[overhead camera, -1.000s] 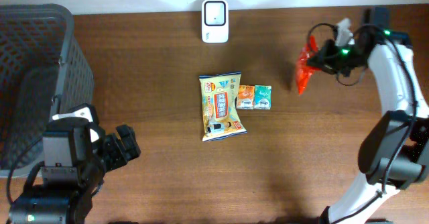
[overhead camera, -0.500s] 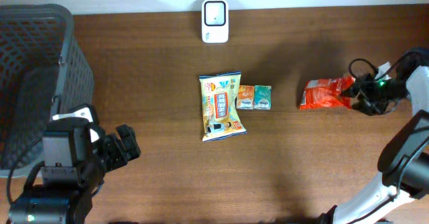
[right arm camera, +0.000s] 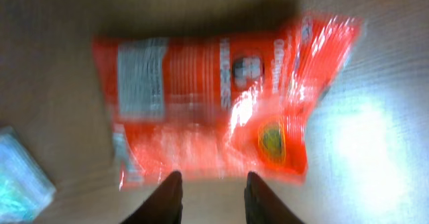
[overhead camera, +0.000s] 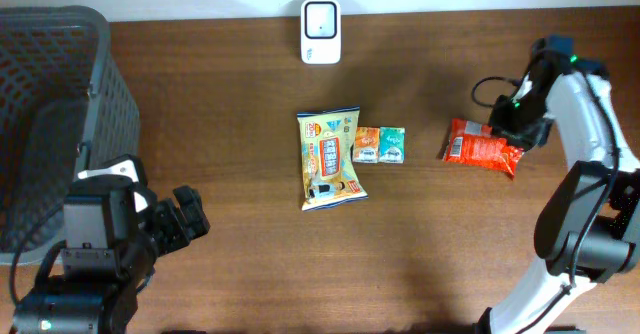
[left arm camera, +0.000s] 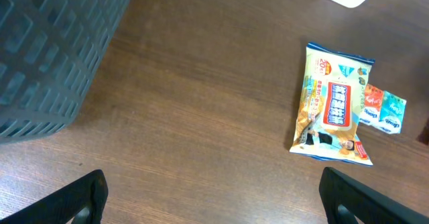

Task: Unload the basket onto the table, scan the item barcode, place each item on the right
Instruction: 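Reach the right gripper to the green tissue pack and grasp it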

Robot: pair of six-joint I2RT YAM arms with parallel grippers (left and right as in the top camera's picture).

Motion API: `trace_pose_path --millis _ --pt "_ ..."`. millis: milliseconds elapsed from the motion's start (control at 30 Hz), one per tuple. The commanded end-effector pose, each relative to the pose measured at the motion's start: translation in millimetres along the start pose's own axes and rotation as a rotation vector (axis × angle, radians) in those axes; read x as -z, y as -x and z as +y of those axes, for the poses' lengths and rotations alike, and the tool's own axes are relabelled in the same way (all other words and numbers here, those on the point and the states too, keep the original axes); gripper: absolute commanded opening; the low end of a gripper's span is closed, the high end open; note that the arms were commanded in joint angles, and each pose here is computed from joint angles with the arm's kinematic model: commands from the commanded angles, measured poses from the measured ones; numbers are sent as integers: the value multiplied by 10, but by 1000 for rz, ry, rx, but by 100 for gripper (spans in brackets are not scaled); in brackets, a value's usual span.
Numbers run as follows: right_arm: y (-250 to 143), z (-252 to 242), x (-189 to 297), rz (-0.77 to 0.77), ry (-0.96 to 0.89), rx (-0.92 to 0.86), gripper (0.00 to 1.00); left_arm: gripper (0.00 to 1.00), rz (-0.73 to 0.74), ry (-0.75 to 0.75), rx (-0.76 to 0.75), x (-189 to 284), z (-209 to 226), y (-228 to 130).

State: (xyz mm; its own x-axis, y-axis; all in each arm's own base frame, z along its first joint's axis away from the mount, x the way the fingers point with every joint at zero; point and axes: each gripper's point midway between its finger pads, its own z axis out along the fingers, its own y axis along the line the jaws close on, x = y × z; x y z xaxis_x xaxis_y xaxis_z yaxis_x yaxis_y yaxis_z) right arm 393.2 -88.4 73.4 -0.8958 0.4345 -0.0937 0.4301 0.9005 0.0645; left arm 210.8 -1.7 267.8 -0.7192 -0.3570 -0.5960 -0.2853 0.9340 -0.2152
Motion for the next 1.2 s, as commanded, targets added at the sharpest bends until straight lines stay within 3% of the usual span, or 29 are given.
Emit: trace_pose_path --millis 0,133,267,333,467,500,633,667,733,767,1033,1100,1167 --pt "-151 -119 -352 -4 -85 -18 30 99 -9 6 14 17 18 17" --pt "-188 -139 -573 -30 -78 -18 30 99 -9 6 14 17 18 17" --pt "19 -76 -126 -47 -71 -21 31 99 -9 6 14 17 18 17" --pt "136 6 256 -59 -48 -19 39 99 -9 6 14 17 18 17" --pt "171 593 799 -42 273 8 79 99 -9 6 14 17 18 17" --pt "98 766 781 -12 352 53 80 99 -9 6 14 17 18 17" --pt "-174 1072 505 39 354 251 86 99 -9 6 14 17 18 17" --pt "-245 1159 400 49 356 275 82 99 -9 6 14 17 18 17" --pt "-387 1336 170 59 369 325 57 99 -9 6 14 17 18 17" --pt "-469 1424 44 64 377 339 52 99 -9 6 14 17 18 17" --pt "-827 1754 -606 29 430 345 43 99 -9 6 14 17 18 17" --pt "-871 1759 -675 24 433 350 34 99 -9 6 14 17 18 17" --pt "-869 1746 -689 21 424 350 16 99 -9 6 14 17 18 17"
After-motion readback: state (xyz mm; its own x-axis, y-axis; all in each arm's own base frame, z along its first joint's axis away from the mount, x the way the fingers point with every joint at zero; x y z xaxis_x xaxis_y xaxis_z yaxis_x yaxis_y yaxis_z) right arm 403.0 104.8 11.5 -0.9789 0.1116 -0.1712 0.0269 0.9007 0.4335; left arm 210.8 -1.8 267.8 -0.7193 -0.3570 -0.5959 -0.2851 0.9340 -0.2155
